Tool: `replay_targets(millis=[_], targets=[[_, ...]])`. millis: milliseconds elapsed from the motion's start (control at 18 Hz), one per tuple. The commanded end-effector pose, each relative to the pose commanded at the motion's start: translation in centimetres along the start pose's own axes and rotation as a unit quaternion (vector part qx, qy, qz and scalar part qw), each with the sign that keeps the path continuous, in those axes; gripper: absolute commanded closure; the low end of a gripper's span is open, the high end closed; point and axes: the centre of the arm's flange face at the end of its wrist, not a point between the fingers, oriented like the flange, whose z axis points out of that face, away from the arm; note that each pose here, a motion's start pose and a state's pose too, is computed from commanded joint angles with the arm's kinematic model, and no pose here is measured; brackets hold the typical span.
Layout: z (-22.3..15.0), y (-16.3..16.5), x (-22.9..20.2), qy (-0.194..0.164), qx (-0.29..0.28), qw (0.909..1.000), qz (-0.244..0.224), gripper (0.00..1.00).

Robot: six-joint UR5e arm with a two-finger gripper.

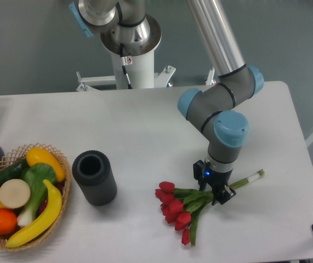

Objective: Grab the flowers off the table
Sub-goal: 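Close the gripper on the tulip stems, then lift the red tulips up off the table, blooms hanging below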

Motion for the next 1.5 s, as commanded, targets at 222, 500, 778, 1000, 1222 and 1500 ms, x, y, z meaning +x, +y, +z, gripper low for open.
replay_targets(millis=[222,500,778,1000,1222,1500], targets=[[0.1,0.0,0.0,0.001,0.0,1.0,0.0,0.62],[-0.1,0.0,-0.1,-0.001,-0.001,1.0,0.0,0.69],[-0.4,-0.1,-0.1,-0.003,0.0,1.0,-0.001,0.72],[-0.9,-0.1,-0.1,-0.005,0.003,0.9999,-0.011,0.72],[-3.1,-0.4,-0.4,-0.022,0.011,0.9996,-0.013,0.72],[-8.0,-1.9,-0.5,-0.051,0.063,0.9957,-0.044,0.72]])
